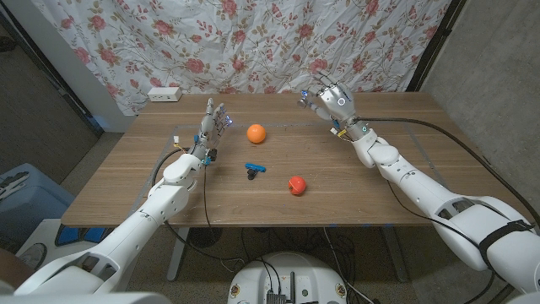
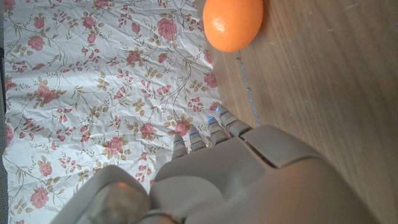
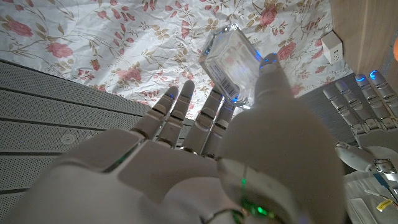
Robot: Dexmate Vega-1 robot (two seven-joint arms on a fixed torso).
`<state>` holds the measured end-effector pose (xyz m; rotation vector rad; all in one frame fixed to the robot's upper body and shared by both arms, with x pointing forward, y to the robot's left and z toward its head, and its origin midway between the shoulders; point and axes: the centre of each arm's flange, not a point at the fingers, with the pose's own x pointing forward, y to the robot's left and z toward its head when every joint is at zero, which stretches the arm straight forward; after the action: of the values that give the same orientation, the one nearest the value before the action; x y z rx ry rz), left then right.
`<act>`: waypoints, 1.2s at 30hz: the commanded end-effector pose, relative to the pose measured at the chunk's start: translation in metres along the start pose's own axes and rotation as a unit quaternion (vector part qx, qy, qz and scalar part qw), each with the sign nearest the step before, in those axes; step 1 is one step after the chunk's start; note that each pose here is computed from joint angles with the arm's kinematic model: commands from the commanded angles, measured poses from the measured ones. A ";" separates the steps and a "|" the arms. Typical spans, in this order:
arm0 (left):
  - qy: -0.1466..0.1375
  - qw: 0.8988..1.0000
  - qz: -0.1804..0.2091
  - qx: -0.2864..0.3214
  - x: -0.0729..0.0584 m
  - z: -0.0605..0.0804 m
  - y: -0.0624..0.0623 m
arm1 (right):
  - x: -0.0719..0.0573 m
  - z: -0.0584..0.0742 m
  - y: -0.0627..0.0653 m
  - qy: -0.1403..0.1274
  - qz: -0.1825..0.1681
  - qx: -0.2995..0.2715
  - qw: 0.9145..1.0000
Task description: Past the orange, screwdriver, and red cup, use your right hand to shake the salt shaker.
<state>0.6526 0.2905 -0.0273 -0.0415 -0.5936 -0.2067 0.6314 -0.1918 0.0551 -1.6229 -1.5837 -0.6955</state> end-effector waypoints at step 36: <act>0.000 1.000 0.000 0.000 0.000 0.000 0.000 | -0.007 0.010 0.012 -0.115 0.030 -0.045 0.992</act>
<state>0.6526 0.2906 -0.0274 -0.0416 -0.5935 -0.2067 0.6389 -0.1898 0.0495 -1.8040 -1.6494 -0.6175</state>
